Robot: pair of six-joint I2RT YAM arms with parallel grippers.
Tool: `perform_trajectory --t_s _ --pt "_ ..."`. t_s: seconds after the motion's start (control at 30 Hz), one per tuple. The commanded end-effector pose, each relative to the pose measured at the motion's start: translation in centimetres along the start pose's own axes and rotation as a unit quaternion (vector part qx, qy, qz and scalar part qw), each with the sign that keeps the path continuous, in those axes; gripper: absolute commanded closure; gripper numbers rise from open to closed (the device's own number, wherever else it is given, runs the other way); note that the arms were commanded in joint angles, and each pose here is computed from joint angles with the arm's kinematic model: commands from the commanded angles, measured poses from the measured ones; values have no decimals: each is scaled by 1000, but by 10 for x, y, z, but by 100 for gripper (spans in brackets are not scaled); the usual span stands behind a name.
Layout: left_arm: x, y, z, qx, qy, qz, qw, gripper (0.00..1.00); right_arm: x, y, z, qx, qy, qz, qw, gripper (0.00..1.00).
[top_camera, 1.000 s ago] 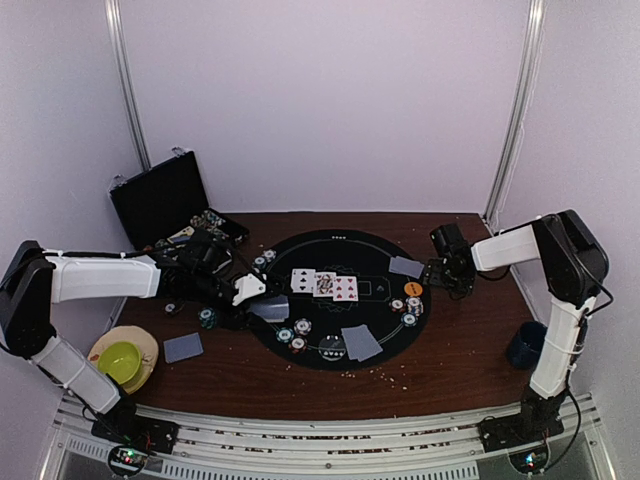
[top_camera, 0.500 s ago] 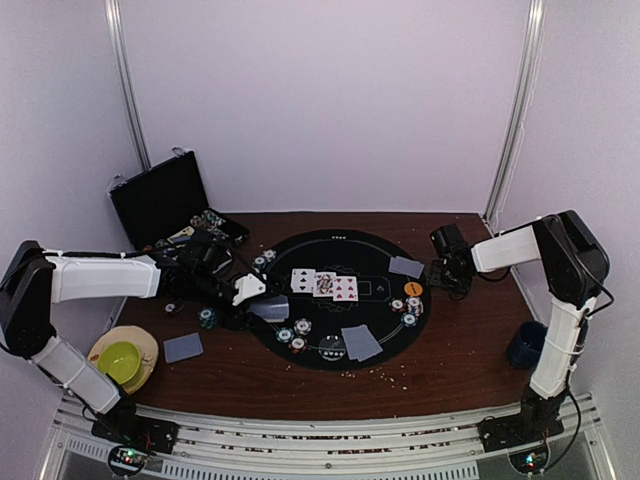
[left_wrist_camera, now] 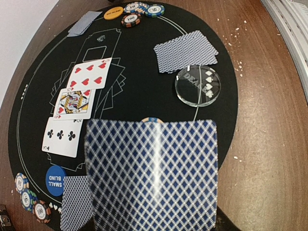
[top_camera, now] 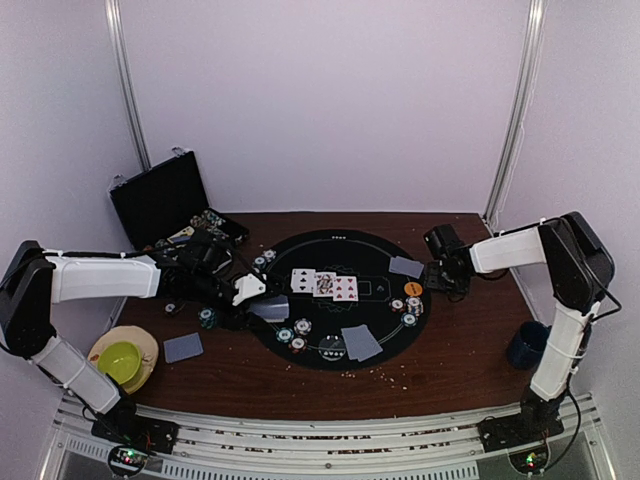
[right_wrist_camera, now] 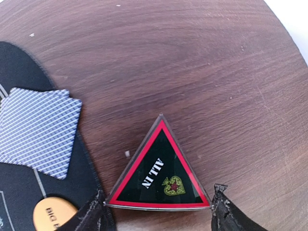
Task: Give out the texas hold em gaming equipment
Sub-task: Pick up the all-in button from the center of the board, then place the all-in button in the small blind area.
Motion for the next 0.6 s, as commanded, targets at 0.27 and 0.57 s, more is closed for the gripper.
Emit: perform_trajectory --t_s 0.27,0.57 --pt "-4 -1 6 -11 -4 -9 1000 47 -28 39 48 -37 24 -55 997 35" --pt "-3 -1 7 -12 -4 -8 1000 47 -26 56 123 -97 84 -70 989 34"
Point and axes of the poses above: each gripper's point midway between its finger pads, its own y axis back along the fingers, its own z axis along the line the jaws close on, x = y × z, the point moved 2 cm from there along y, back along the fingers, and after that the axes turned 3 degrees about -y, right-handed, at the moved point
